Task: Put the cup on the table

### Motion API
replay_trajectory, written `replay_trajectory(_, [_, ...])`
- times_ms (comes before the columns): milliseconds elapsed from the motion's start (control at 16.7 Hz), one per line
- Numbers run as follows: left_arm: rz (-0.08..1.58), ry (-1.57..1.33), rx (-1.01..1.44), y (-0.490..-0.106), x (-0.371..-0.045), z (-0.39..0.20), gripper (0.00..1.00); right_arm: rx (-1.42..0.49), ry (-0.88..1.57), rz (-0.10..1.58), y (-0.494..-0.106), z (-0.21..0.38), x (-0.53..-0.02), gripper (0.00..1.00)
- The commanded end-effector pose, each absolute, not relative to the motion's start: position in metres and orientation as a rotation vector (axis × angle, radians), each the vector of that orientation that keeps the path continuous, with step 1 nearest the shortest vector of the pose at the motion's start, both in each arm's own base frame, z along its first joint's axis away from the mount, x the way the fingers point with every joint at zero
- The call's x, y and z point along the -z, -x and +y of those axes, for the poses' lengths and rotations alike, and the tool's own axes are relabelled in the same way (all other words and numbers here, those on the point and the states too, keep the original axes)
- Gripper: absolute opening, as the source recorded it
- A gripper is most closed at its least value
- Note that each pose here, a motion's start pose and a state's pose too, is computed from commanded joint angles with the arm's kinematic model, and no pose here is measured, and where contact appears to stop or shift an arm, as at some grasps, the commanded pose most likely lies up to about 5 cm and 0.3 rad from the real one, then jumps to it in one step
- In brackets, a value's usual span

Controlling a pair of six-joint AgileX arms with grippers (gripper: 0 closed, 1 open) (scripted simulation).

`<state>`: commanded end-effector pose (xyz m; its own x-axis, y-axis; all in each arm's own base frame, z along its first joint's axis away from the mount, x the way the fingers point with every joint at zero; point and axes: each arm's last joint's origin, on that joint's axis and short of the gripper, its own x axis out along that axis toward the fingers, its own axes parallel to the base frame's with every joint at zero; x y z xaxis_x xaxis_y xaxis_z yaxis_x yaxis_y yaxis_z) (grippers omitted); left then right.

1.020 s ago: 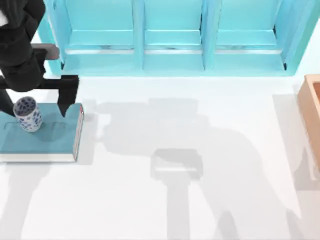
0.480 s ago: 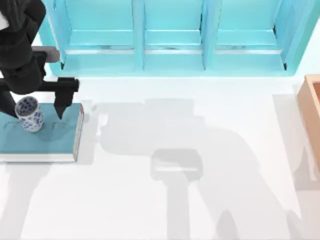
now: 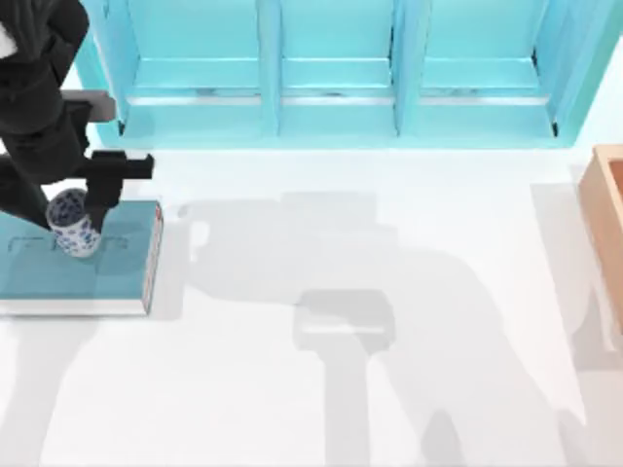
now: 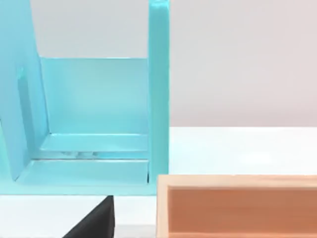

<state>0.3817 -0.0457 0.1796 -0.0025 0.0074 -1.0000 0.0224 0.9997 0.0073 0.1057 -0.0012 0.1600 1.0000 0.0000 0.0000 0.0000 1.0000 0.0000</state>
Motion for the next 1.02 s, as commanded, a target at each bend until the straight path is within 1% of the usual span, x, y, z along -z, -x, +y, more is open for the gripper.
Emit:
replay_trajectory(60, [1.573, -0.023, 0.012, -0.382, -0.18, -0.046, 0.02, 0.0, 0.0, 0.0, -0.106, -0.001, -0.16, 1.0])
replay_trajectory(120, [1.573, -0.023, 0.012, -0.382, -0.18, -0.046, 0.0, 0.0, 0.0, 0.0, -0.106, -0.001, -0.16, 1.0])
replay_trajectory(660, [1.571, -0.025, 0.014, -0.382, -0.181, -0.047, 0.0, 0.0, 0.0, 0.0, -0.106, -0.001, -0.16, 1.0])
replay_trajectory(780, [1.569, -0.026, 0.016, -0.383, -0.192, -0.047, 0.0, 0.0, 0.0, 0.0, -0.106, -0.001, -0.16, 1.0])
replay_trajectory(1020, [1.574, -0.027, 0.015, -0.382, -0.223, -0.047, 0.0, 0.0, 0.0, 0.0, -0.106, -0.001, -0.16, 1.0])
